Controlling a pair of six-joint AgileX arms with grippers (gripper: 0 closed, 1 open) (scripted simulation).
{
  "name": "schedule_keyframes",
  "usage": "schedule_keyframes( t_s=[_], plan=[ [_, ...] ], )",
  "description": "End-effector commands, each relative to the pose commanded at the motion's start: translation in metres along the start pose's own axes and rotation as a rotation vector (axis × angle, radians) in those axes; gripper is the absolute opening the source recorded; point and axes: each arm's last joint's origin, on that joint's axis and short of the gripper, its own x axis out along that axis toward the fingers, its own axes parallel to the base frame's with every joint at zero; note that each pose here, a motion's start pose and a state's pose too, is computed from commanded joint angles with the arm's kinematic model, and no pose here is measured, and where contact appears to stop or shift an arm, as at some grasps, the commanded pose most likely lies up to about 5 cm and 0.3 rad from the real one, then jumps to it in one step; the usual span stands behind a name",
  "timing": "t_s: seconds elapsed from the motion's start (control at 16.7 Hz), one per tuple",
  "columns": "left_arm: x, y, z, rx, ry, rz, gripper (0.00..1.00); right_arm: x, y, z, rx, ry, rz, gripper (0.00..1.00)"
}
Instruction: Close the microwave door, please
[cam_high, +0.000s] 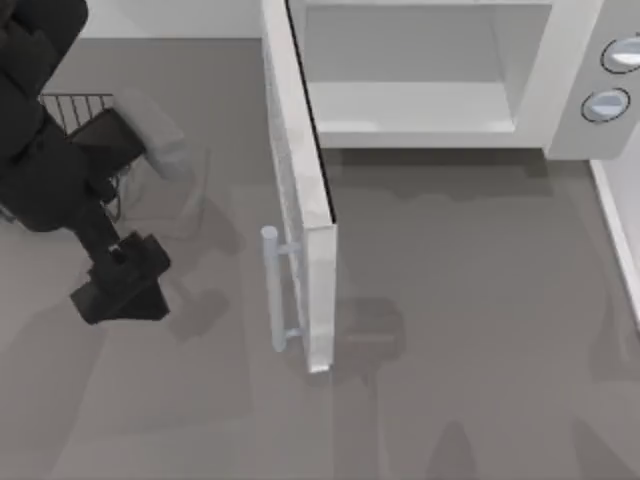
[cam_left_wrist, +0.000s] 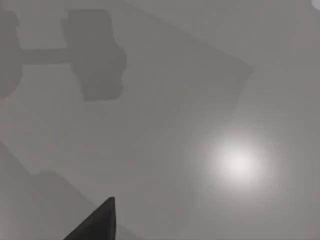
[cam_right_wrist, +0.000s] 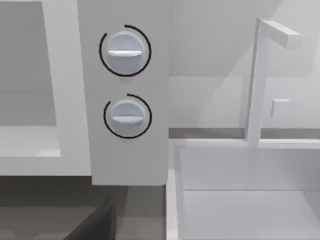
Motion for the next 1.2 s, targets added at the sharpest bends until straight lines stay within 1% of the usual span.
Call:
schedule_keyframes(
  t_s=[0.12, 0.24, 0.42, 0.6, 0.72, 1.02, 1.2],
  plan=[
    [-0.014, 0.006, 0.027, 0.089, -0.015, -0.037, 1.00, 0.000, 0.000, 0.000, 0.000, 0.000, 0.000, 1.00],
    [-0.029, 0.009, 0.051, 0.181, -0.055, -0.050, 1.00, 0.000, 0.000, 0.000, 0.000, 0.000, 0.000, 1.00],
    [-0.055, 0.008, 0.077, 0.313, -0.137, -0.036, 1.00, 0.000, 0.000, 0.000, 0.000, 0.000, 0.000, 1.00],
    [-0.074, 0.004, 0.091, 0.409, -0.206, -0.010, 1.00, 0.000, 0.000, 0.000, 0.000, 0.000, 0.000, 1.00],
    [-0.080, 0.003, 0.094, 0.438, -0.228, 0.000, 1.00, 0.000, 0.000, 0.000, 0.000, 0.000, 0.000, 1.00],
    [-0.082, 0.003, 0.093, 0.435, -0.231, 0.006, 1.00, 0.000, 0.000, 0.000, 0.000, 0.000, 0.000, 1.00],
    [-0.071, 0.002, 0.097, 0.439, -0.229, 0.001, 1.00, 0.000, 0.000, 0.000, 0.000, 0.000, 0.000, 1.00]
  ],
)
